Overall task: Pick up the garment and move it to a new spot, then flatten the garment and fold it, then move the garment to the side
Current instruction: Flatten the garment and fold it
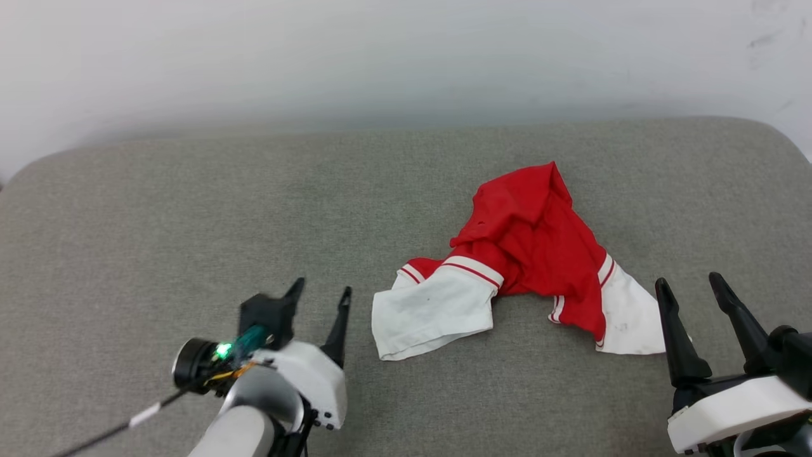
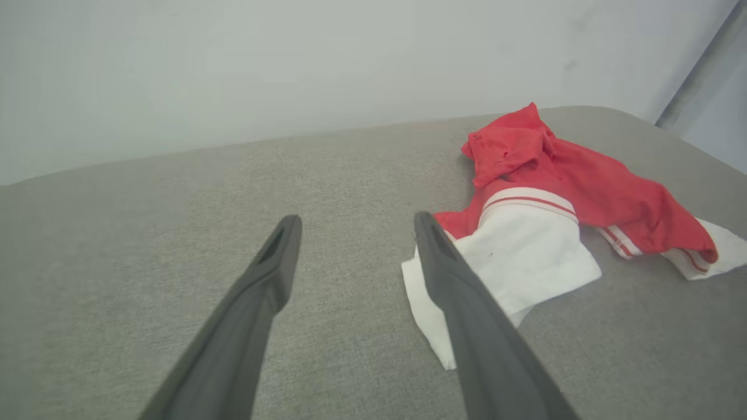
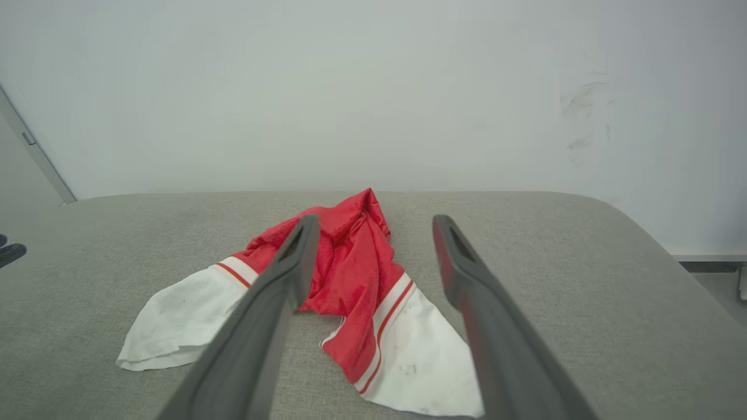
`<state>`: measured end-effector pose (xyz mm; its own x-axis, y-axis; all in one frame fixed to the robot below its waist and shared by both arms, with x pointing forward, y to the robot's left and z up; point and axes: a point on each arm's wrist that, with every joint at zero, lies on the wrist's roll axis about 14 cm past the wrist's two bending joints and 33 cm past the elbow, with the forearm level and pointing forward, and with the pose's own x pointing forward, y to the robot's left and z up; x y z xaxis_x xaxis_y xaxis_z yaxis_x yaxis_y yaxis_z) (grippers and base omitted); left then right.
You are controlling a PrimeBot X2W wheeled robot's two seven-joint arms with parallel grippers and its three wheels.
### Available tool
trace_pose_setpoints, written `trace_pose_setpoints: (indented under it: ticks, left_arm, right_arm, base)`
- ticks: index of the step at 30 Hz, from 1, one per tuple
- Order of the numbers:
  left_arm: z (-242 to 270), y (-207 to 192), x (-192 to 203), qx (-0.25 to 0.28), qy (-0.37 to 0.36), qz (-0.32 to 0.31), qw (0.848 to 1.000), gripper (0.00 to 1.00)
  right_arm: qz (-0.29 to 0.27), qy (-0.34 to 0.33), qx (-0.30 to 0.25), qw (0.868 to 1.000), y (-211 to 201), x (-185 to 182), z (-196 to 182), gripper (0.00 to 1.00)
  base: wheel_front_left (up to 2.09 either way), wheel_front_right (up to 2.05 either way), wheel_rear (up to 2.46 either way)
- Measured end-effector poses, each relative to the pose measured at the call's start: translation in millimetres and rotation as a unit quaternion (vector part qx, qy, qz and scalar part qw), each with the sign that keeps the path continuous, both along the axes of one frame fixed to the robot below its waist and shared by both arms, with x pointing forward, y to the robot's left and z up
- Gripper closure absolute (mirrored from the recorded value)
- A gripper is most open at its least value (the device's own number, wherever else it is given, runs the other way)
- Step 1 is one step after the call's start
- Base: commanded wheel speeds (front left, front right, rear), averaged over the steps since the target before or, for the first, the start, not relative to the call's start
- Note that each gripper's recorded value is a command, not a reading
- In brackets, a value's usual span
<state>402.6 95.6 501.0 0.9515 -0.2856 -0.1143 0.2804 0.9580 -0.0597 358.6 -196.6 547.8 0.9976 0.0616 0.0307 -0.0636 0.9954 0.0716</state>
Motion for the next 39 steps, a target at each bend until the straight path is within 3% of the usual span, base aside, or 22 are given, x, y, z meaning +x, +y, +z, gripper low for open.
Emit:
trace_pose_setpoints:
  ticks: [3, 7, 18, 21, 22, 24, 27, 35, 39]
  left_arm:
    - [-20, -23, 5, 0.028, 0.067, -0.056, 0.996, 0.0]
    - [-55, -41, 3, 0.08, 0.166, -0.117, 0.976, 0.0]
    - [-129, -54, 0, 0.176, 0.344, -0.202, 0.9, 0.0]
    - [-136, -59, -2, 0.186, 0.372, -0.218, 0.883, 0.92]
    - [-136, -59, -2, 0.188, 0.377, -0.222, 0.879, 1.0]
    - [-137, -62, -4, 0.187, 0.381, -0.229, 0.876, 1.0]
    - [-134, -66, -4, 0.175, 0.371, -0.229, 0.883, 1.0]
    - [-106, -45, 6, 0.091, 0.29, -0.135, 0.943, 1.0]
    - [-87, -23, 4, 0.065, 0.252, -0.087, 0.962, 1.0]
  right_arm:
    - [-0.001, 0.003, 0.0, 1.0, 0, -1, 1, 0.0]
    - [-0.005, 0.015, 0.001, 1.0, -1, -1, -5, 0.0]
    - [-0.038, 0.056, 0.015, 0.998, -17, 4, -35, 0.0]
    - [-0.048, 0.061, 0.016, 0.997, -23, 3, -39, 0.0]
    - [-0.051, 0.06, 0.017, 0.997, -25, 2, -39, 0.0]
    - [-0.055, 0.059, 0.017, 0.997, -28, 2, -38, 0.0]
    - [-0.058, 0.057, 0.019, 0.996, -30, 2, -37, 0.0]
    - [-0.087, 0.092, 0.043, 0.991, -55, -6, -50, 0.0]
    - [-0.1, 0.143, 0.057, 0.983, -73, -13, -71, 0.0]
  base:
    - [0.0, 0.0, 0.0]
    - [0.0, 0.0, 0.0]
    - [0.0, 0.0, 0.0]
    - [0.0, 0.0, 0.0]
    - [0.0, 0.0, 0.0]
    - [0.0, 0.0, 0.0]
    - [0.0, 0.0, 0.0]
    - [0.0, 0.0, 0.0]
    - [0.0, 0.0, 0.0]
